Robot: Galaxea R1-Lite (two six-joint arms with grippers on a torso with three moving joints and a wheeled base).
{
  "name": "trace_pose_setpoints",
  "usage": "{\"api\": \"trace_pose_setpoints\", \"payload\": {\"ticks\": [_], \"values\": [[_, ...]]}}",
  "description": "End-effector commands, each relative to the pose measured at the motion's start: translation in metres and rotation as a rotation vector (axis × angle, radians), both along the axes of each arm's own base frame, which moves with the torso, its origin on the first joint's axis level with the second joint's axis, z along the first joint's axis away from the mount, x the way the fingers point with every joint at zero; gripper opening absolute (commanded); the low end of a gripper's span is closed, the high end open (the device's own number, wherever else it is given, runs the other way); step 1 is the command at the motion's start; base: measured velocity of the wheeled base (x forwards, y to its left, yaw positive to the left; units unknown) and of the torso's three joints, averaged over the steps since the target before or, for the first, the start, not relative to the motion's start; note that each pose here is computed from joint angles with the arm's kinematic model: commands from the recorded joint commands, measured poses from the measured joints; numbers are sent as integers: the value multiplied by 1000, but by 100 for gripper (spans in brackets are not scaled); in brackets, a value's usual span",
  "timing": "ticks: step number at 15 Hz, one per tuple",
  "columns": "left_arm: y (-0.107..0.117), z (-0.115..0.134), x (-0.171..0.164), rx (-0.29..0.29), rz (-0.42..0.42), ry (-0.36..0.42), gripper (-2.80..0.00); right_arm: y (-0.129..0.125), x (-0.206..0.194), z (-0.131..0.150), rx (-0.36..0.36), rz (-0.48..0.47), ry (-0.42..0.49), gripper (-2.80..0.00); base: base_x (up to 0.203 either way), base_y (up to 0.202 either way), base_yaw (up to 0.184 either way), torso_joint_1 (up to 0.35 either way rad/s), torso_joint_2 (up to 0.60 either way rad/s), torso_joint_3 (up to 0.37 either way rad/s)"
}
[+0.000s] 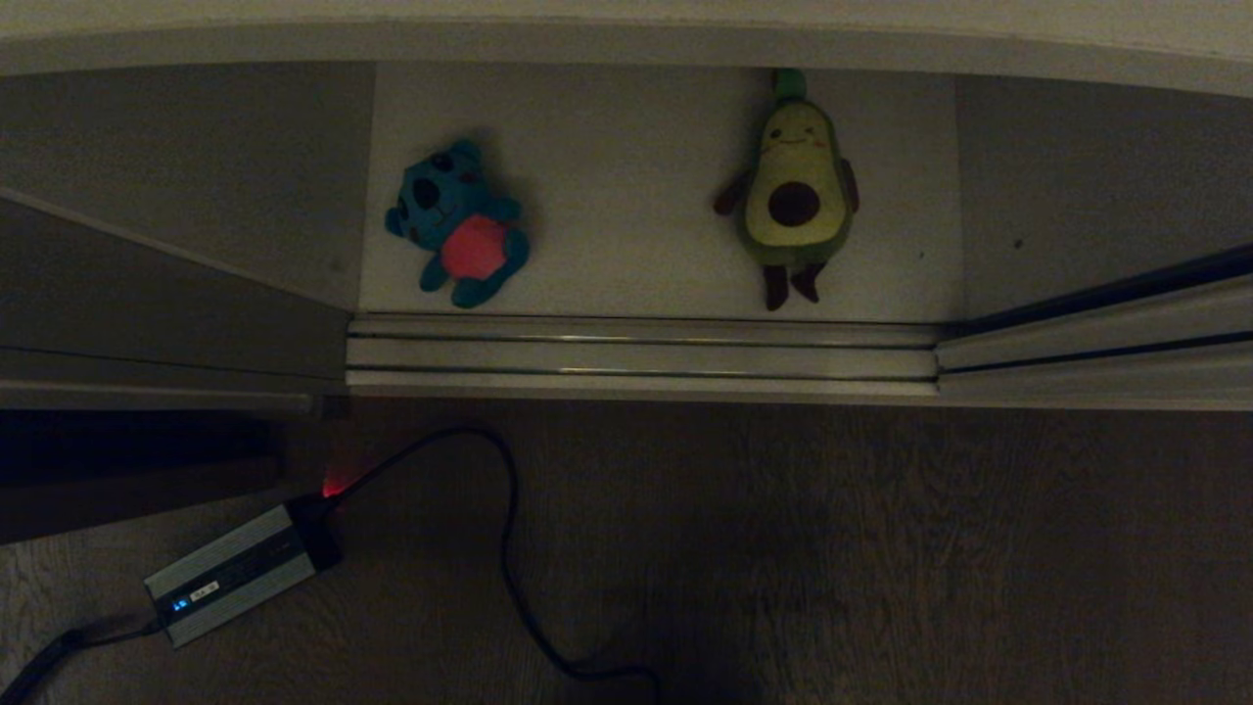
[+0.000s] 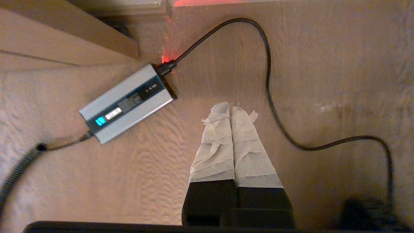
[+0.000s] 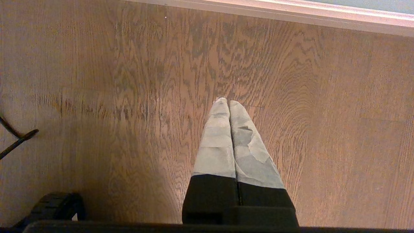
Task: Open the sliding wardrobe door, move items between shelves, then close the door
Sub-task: Place the blue doll on the higher shelf
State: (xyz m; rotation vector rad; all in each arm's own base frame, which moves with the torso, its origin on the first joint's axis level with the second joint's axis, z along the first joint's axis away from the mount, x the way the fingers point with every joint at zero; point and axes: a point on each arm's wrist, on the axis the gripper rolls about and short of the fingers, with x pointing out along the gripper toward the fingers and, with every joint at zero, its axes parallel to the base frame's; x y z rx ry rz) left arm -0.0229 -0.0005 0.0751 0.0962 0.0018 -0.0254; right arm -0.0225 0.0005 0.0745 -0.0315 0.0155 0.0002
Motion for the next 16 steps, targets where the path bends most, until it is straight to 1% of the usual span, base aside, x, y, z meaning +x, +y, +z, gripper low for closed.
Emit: {"api": "trace_pose_setpoints", "payload": {"ticks": [1,2,4,5,6,7,9,10,11,13,16], "values": [[0,2,0,20,4,-18,-280,0,0,-1,-1,1,0,-280,0,0,0,0,0,0],[0,12,-2,11,5,-58,-280,0,0,-1,0,1,0,-280,0,0,0,0,0,0],[0,46,-13,7,-1,-160,-280,0,0,-1,-1,0,1,-280,0,0,0,0,0,0],[0,59,-13,5,-12,-150,-280,0,0,-1,0,2,0,-280,0,0,0,0,0,0],[-1,68,-5,3,-36,-99,-280,0,0,-1,0,2,1,-280,0,0,0,0,0,0],[-1,74,5,-4,-63,-30,-280,0,0,-1,0,2,0,-280,0,0,0,0,0,0],[-3,81,32,-41,-126,134,-280,0,0,-1,-1,0,0,-280,0,0,0,0,0,0],[-4,82,44,-60,-165,200,-280,0,0,-1,0,0,1,-280,0,0,0,0,0,0],[-5,83,54,-79,-203,261,-280,0,0,-1,-1,0,0,-280,0,0,0,0,0,0],[-6,75,69,-105,-266,371,-280,0,0,-1,0,1,1,-280,0,0,0,0,0,0],[-8,66,96,-138,-316,509,-280,0,0,-1,-1,0,0,-280,0,0,0,0,0,0]]}}
